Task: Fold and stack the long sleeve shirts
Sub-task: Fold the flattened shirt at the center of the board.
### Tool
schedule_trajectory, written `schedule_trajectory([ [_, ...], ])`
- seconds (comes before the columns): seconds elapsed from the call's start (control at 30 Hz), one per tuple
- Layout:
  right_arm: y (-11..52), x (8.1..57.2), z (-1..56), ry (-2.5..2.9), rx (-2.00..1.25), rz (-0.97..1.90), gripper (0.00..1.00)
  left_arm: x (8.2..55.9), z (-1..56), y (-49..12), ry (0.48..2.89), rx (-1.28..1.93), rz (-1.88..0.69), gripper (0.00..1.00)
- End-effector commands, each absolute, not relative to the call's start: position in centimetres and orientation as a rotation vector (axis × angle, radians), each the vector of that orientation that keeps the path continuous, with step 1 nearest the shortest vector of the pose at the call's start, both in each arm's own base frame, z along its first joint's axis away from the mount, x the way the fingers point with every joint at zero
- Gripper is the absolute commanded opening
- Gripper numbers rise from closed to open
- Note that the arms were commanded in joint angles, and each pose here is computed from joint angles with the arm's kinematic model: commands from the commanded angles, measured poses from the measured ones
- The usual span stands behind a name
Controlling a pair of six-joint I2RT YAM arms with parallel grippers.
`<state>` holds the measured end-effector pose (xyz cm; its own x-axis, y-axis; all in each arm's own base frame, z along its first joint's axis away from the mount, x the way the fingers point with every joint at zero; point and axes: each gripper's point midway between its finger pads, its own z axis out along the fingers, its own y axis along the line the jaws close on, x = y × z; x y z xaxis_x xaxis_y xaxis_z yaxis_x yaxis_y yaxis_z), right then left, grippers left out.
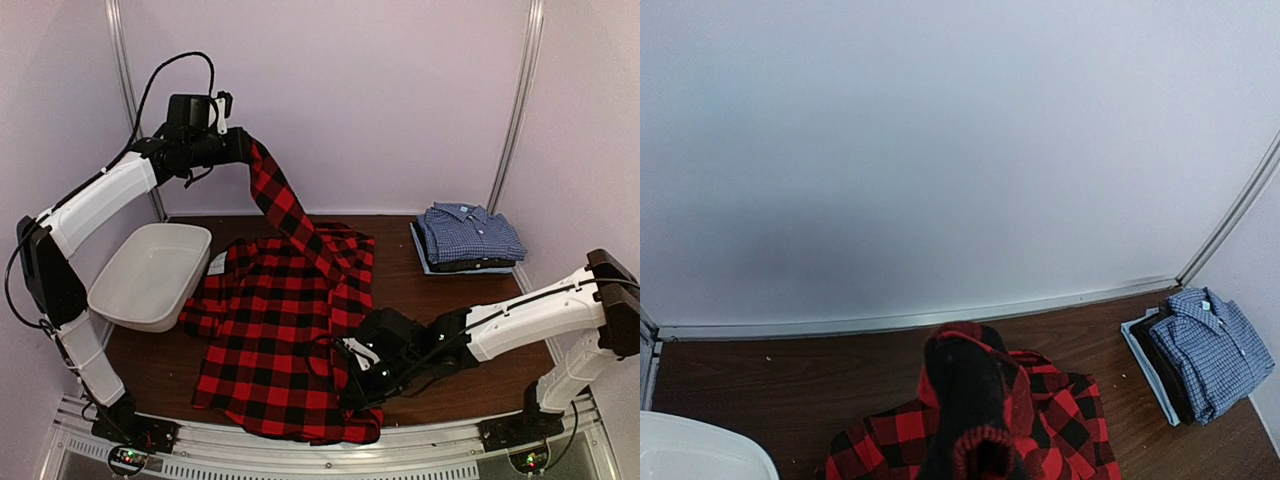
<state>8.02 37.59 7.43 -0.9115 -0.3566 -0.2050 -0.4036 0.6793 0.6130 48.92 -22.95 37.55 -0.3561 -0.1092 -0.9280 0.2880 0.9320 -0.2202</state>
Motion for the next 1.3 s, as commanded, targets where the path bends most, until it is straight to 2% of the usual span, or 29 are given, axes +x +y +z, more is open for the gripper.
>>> schedule_trajectory([
  [0.0,39.5,8.2,8.3,2.787,-0.686,1.141,0.00,49.9,38.3,-22.8,1.857,0.139,-0.414,0.00],
  [0.8,41.9,8.0,7.1,2.821,-0.744,1.330,0.00,49.9,34.7,-22.7,1.919,0.136,-0.417,0.00],
  [0.87,41.8,8.0,7.1,2.821,-0.759,1.322,0.10,49.7,34.5,-22.9,1.924,0.146,-0.433,0.00],
  [1.0,40.9,8.8,8.0,2.792,-0.773,1.250,0.45,48.9,34.4,-23.7,1.923,0.188,-0.495,0.00],
  [1.1,40.1,9.8,9.0,2.763,-0.759,1.188,0.60,47.9,34.0,-24.7,1.929,0.243,-0.568,0.00],
  [1.17,39.5,10.7,9.8,2.735,-0.734,1.159,0.65,47.2,33.7,-25.3,1.933,0.275,-0.612,0.00],
  [1.27,38.1,12.7,11.0,2.699,-0.659,1.089,0.66,45.9,32.9,-26.5,1.944,0.342,-0.693,0.00],
])
